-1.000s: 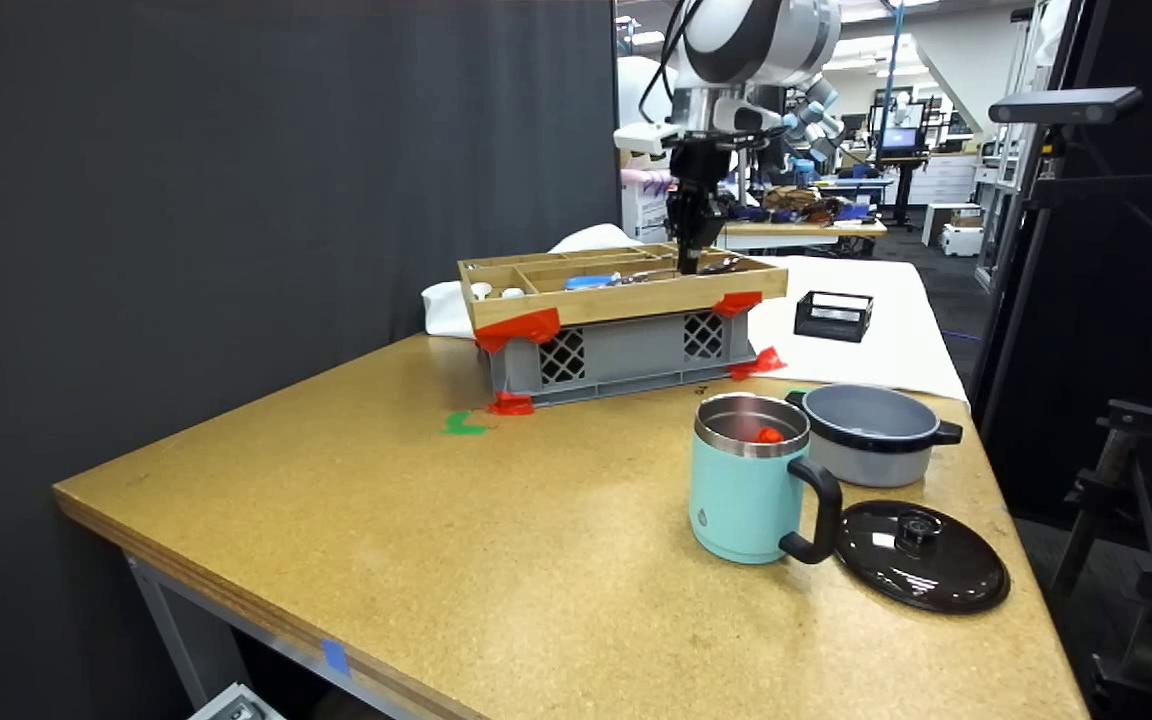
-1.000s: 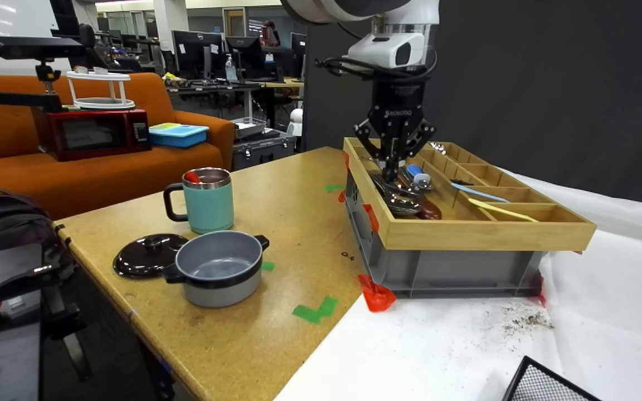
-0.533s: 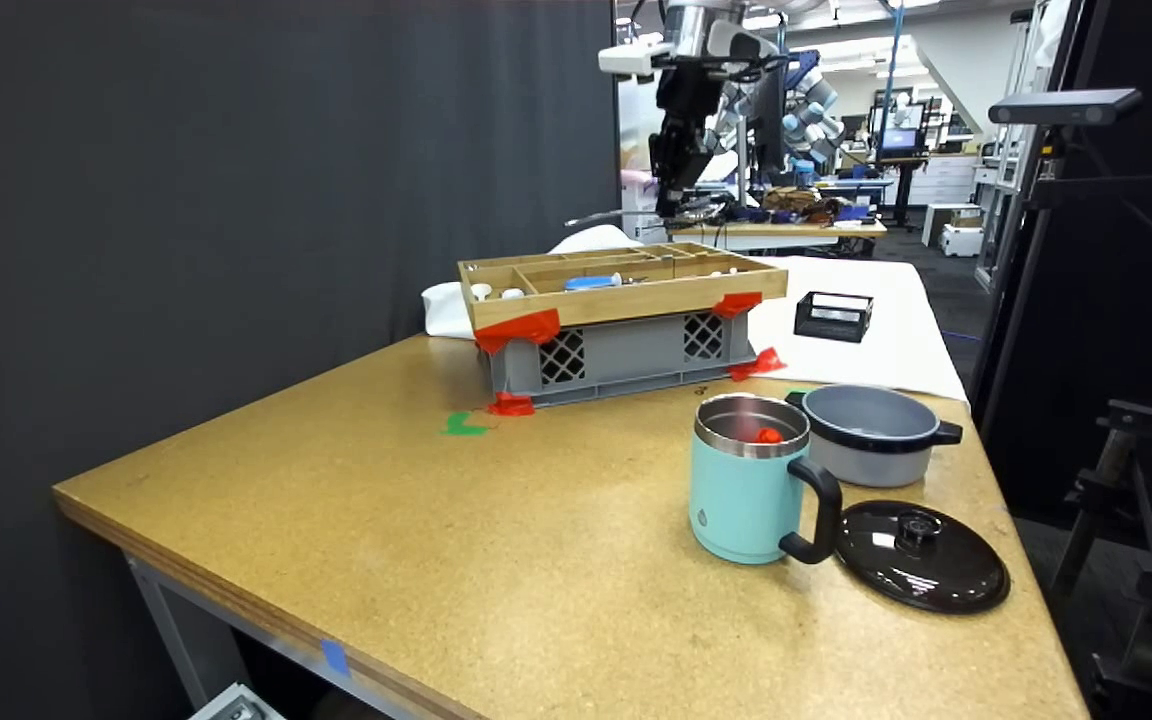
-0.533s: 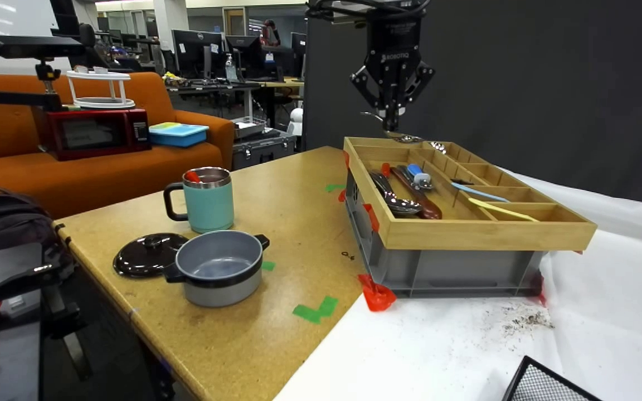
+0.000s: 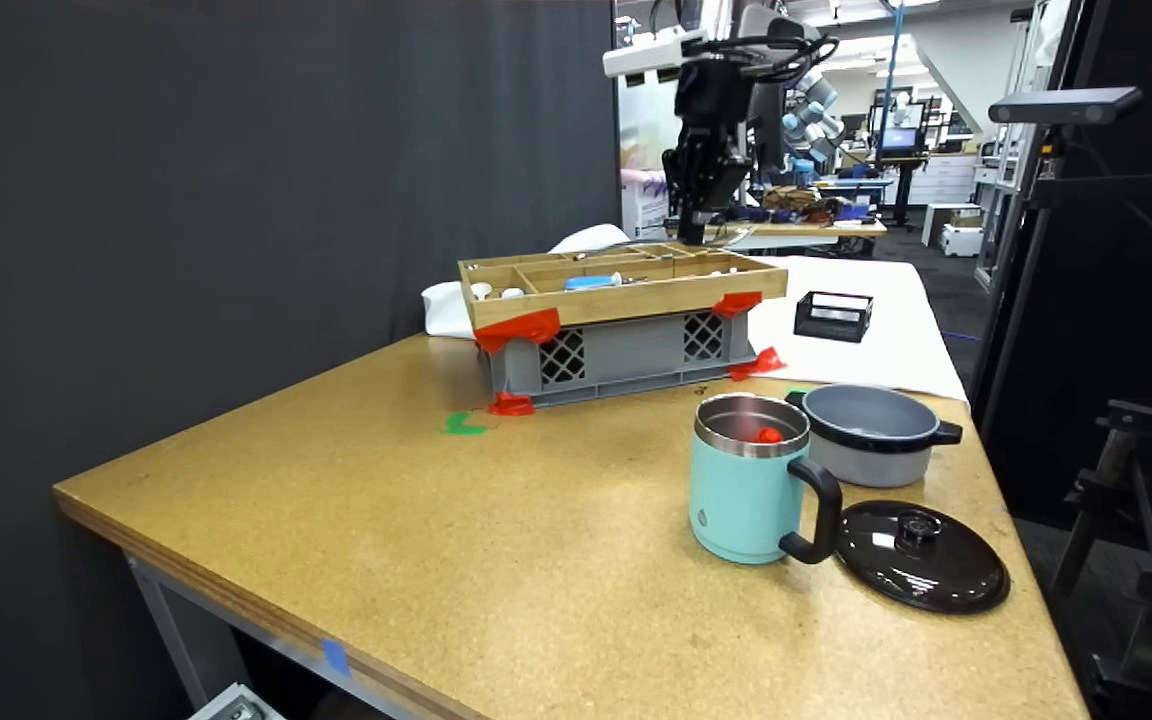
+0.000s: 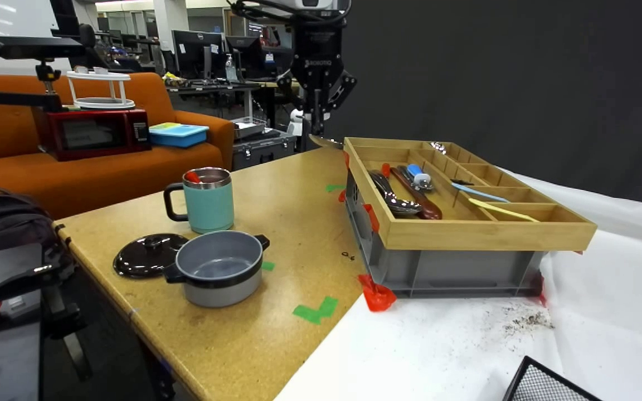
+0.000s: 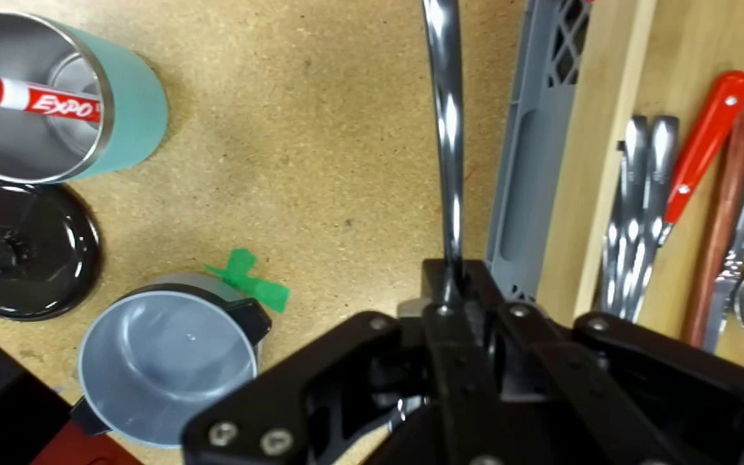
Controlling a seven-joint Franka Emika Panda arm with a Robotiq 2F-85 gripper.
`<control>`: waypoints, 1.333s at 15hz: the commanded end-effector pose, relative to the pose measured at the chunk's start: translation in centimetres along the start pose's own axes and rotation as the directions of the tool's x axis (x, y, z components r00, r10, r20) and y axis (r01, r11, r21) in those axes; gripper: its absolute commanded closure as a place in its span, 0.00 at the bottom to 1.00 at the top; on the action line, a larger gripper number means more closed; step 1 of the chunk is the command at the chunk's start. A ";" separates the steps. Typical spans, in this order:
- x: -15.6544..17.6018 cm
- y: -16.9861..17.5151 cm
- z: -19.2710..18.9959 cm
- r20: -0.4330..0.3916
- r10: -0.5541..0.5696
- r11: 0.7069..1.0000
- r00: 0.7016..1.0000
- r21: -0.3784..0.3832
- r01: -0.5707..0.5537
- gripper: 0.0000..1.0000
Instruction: Remove the spoon from the box and put it on the table
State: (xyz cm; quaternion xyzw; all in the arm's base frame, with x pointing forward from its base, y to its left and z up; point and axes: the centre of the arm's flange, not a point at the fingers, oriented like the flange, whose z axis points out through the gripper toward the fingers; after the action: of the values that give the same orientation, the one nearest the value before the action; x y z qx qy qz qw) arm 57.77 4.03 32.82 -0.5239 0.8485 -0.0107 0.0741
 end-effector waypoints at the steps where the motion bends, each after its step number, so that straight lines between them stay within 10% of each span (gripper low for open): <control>1: 0.5 2.5 1.1 0.023 -0.002 1.000 1.000 0.006 0.002 0.98; 16: -2.8 3.2 17.8 0.070 -0.218 0.973 0.974 -0.059 0.222 0.98; 17: -2.9 3.0 18.4 0.071 -0.224 0.971 0.972 -0.069 0.228 0.74; 20: -3.2 2.6 19.0 0.070 -0.245 0.964 0.967 -0.086 0.250 0.54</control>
State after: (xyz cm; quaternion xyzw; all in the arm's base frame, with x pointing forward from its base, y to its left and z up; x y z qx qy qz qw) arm 58.33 9.18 14.21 -0.6191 0.7821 0.0251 0.0663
